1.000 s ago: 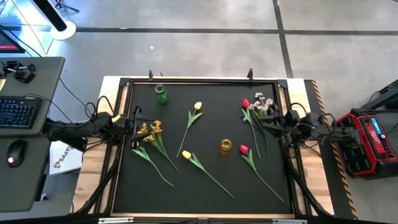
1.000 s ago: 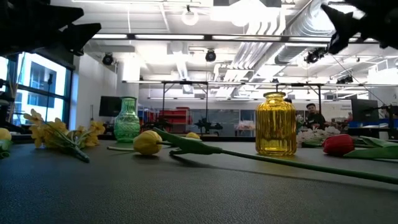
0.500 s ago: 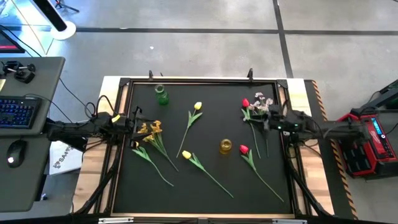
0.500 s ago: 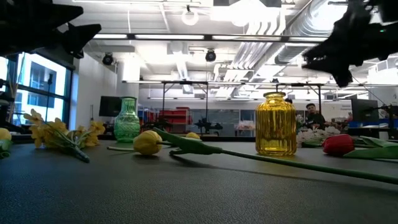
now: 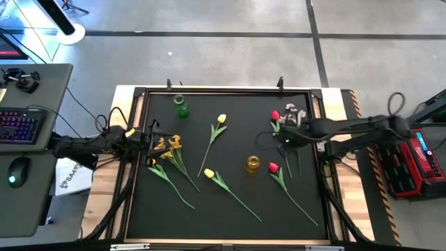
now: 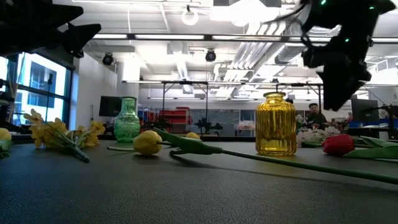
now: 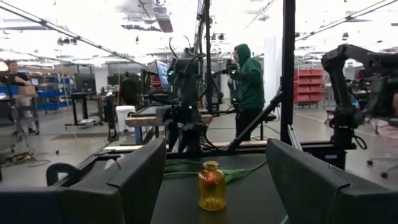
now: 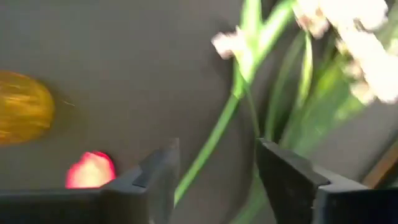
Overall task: Sort flowers into vase by color
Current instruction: Put the white flowers into the yellow vase
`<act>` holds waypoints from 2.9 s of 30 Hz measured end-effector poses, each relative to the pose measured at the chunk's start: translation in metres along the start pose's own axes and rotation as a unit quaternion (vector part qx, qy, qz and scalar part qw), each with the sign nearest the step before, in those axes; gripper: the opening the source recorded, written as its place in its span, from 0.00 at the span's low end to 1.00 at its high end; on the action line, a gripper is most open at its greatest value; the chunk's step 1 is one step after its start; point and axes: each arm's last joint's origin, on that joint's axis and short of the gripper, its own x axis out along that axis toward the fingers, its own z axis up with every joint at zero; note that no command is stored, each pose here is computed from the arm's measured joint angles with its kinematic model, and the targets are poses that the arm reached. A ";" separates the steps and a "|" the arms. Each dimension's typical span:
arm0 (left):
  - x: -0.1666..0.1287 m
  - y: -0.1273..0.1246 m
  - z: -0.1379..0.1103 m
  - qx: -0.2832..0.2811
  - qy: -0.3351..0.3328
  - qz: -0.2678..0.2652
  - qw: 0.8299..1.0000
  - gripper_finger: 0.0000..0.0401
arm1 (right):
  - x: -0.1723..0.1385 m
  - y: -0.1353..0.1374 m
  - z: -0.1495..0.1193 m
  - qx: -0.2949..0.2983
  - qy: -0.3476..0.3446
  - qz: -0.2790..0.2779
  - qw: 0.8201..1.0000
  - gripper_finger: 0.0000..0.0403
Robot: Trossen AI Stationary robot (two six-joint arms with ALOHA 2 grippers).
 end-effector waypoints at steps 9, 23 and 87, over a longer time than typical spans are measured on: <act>0.000 -0.001 -0.002 0.011 0.011 -0.018 1.000 0.66 | 0.033 0.007 -0.011 0.061 0.155 -0.063 0.984 0.69; 0.000 -0.001 -0.002 0.012 0.011 -0.018 1.000 0.66 | 0.066 -0.001 -0.012 0.117 0.162 -0.124 0.972 0.50; 0.000 -0.001 -0.001 -0.002 0.006 -0.018 1.000 0.66 | -0.029 0.061 -0.044 -0.199 -0.627 0.276 0.701 0.00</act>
